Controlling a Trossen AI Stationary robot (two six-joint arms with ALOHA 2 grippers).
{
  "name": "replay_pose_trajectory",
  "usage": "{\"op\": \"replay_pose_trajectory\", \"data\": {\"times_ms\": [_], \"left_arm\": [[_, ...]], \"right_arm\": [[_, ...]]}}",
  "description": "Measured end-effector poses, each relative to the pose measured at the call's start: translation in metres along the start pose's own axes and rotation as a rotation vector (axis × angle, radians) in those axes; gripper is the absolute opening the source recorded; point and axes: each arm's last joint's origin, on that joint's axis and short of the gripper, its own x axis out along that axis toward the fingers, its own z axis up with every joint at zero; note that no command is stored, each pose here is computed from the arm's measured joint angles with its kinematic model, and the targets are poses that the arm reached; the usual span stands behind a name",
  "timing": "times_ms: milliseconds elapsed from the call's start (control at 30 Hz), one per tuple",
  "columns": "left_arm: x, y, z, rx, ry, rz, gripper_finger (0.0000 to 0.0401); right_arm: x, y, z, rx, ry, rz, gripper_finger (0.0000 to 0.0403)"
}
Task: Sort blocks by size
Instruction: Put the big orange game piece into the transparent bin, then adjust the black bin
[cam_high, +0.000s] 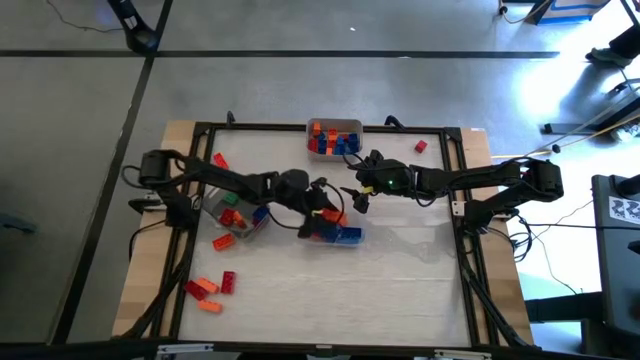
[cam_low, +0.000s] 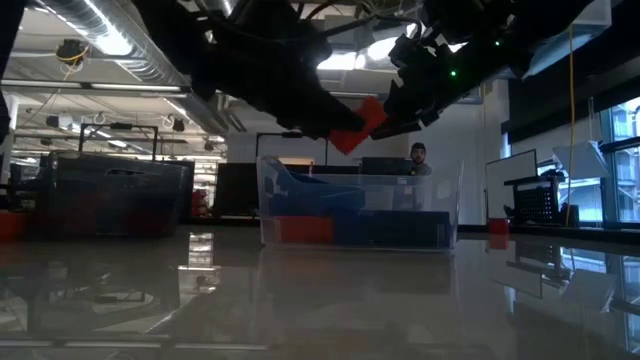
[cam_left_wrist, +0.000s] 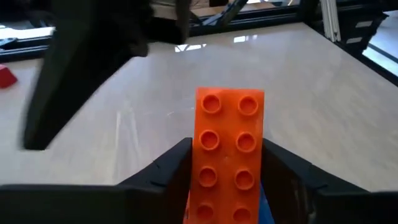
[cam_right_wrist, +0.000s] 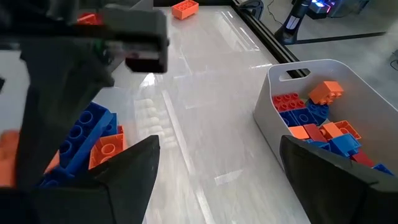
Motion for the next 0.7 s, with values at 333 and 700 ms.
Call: {"op": "replay_pose_trajectory", "data": {"times_ms": [333, 700], "left_arm": [[-0.016, 0.004, 0.013, -0.024, 0.038, 0.036, 0.0236], [-0.140, -0.013, 0.041, -0.285, 0.286, 0.300, 0.0241]], "right_arm": [[0.000, 0.000, 0.000, -0.001, 0.001, 0.000, 0.0331], [0.000, 0.000, 0.000, -0.002, -0.005, -0.001, 0.0331]]}}
